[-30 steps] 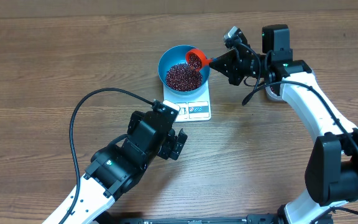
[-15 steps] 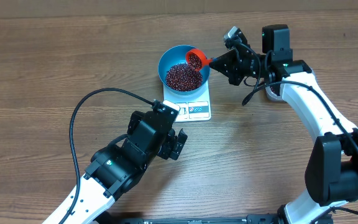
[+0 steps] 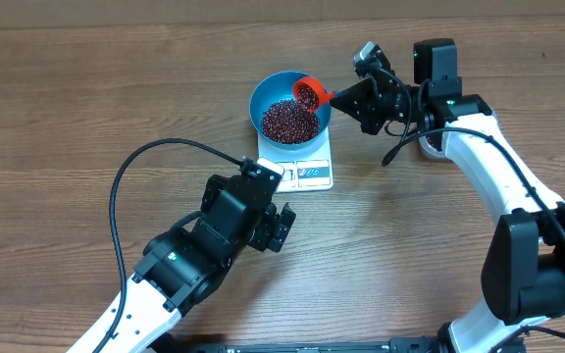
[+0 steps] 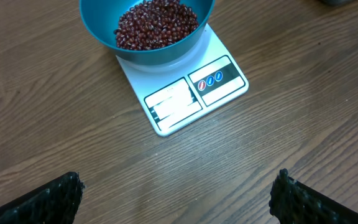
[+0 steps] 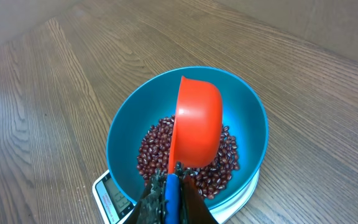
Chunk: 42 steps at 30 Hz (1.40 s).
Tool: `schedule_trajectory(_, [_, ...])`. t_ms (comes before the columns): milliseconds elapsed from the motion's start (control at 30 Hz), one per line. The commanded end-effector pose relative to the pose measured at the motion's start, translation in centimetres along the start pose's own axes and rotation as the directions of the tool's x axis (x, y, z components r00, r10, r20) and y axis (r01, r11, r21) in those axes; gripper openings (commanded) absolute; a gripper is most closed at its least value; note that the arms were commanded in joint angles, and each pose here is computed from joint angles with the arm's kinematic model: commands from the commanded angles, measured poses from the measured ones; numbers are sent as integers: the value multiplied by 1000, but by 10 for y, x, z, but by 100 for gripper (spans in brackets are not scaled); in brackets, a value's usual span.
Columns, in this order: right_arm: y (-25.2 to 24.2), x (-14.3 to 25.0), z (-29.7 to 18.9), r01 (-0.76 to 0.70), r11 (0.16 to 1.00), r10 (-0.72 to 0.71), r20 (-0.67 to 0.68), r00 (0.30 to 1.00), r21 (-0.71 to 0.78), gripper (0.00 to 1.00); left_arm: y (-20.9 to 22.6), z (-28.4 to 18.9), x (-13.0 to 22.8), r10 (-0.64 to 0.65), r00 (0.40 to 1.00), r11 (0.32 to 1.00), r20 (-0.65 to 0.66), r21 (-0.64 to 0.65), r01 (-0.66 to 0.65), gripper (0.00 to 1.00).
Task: Scoop item into bowl and weigh 150g on scale
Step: 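Tilt the red scoop slowly to trickle beans into the teal bowl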
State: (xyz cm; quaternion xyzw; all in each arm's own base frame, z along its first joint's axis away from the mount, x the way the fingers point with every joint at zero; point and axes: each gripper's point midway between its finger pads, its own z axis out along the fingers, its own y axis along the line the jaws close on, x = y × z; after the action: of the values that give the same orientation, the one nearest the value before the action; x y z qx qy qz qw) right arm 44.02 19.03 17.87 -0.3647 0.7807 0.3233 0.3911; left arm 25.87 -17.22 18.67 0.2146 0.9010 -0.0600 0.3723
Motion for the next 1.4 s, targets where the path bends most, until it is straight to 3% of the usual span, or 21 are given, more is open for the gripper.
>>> schedule_trajectory(0, [-1, -1, 1, 14, 1000, -14, 3, 1000, 3, 4, -1, 3, 3, 14, 1000, 1000, -11, 3, -14, 99])
schedule_trajectory(833, [-2, -3, 1, 126, 992, -126, 9, 992, 6, 4, -1, 3, 3, 13, 1000, 1000, -11, 3, -13, 99])
schedule_trajectory(1000, [-1, -6, 1, 204, 979, -204, 20, 979, 0, 4, -1, 3, 3, 13, 1000, 1000, -11, 3, -13, 99])
schedule_trajectory(1367, [1, -1, 1, 188, 982, -188, 6, 982, -8, 4, -1, 3, 3, 14, 1000, 1000, -11, 3, -14, 99])
